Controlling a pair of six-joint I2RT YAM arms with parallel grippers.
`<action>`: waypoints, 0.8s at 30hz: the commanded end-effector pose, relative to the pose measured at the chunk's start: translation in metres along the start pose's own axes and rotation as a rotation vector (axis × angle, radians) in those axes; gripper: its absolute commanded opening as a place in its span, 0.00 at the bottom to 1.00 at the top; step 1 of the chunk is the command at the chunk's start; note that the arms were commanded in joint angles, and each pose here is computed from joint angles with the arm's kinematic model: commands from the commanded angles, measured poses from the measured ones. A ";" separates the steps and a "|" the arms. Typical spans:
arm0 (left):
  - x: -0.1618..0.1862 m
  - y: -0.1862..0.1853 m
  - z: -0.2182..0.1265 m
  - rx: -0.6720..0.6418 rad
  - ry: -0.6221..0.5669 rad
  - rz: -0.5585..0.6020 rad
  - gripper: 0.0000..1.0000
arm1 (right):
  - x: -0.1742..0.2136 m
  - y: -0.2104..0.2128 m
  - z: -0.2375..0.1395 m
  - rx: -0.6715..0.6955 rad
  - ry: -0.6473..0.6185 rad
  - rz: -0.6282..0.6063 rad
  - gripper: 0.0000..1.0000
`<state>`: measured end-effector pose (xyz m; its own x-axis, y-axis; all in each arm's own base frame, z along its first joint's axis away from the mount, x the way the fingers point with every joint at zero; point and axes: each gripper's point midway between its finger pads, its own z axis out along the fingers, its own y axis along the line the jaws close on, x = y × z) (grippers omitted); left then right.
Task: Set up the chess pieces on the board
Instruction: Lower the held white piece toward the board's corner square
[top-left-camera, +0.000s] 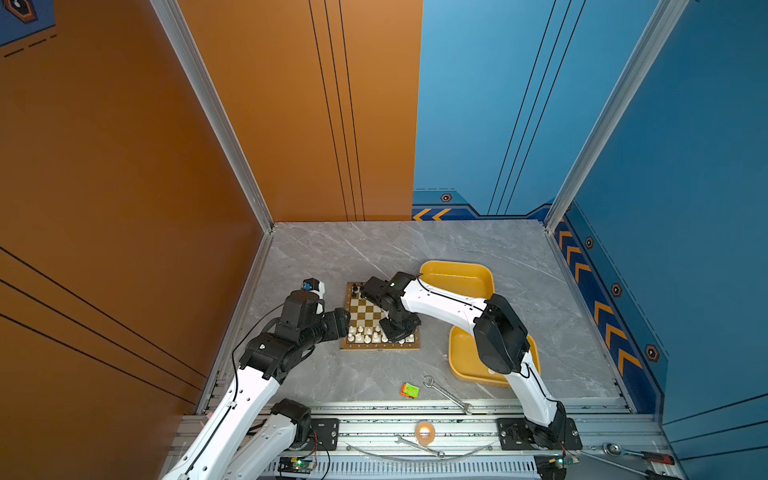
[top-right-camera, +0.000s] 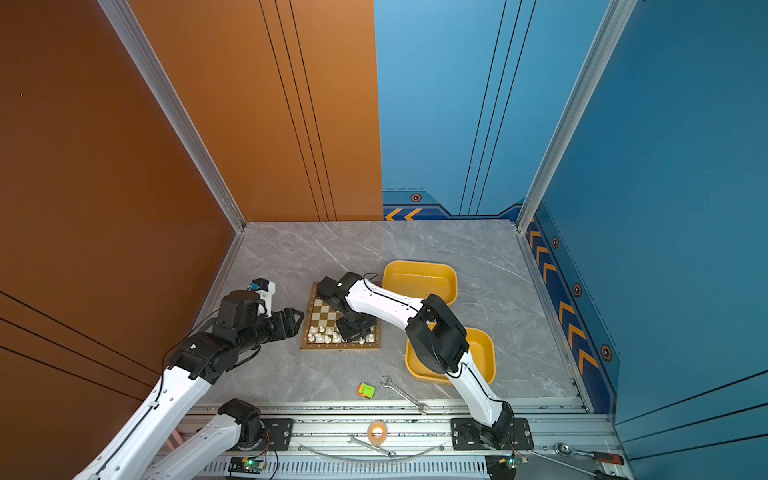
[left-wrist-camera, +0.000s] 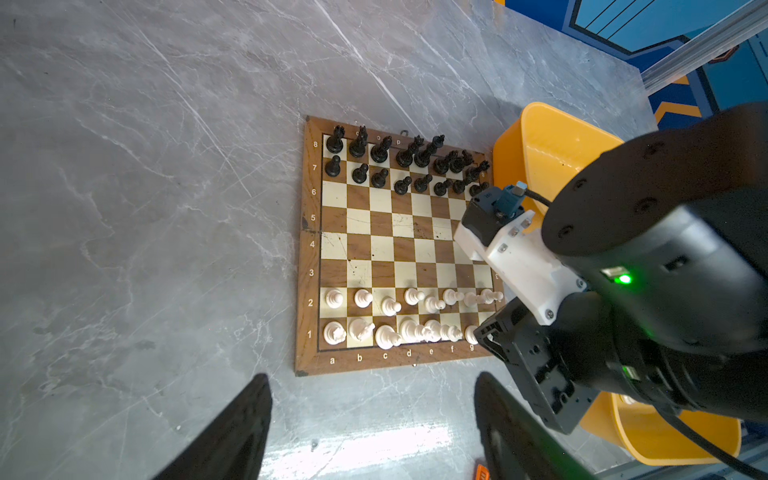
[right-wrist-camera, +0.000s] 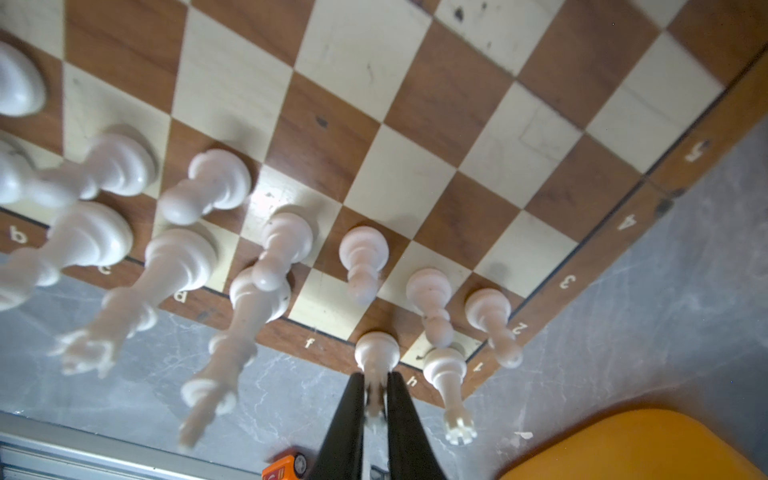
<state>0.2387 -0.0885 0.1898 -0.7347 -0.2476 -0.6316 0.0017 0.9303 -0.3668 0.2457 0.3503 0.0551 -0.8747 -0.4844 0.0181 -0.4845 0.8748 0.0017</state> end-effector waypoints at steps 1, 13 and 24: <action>0.008 0.004 0.001 0.003 0.025 0.007 0.78 | 0.006 -0.003 0.003 0.021 0.041 -0.003 0.24; 0.007 0.005 -0.001 0.002 0.010 0.004 0.78 | 0.006 -0.009 -0.003 0.027 0.031 -0.006 0.21; 0.007 0.007 -0.005 -0.003 0.001 -0.002 0.78 | 0.010 -0.004 0.003 0.047 0.040 -0.019 0.06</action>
<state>0.2349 -0.0852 0.1945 -0.7197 -0.2597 -0.6439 0.0025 0.9264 -0.3765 0.2437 0.3510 0.0586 -0.8681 -0.4960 0.0202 -0.4961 0.8682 -0.0017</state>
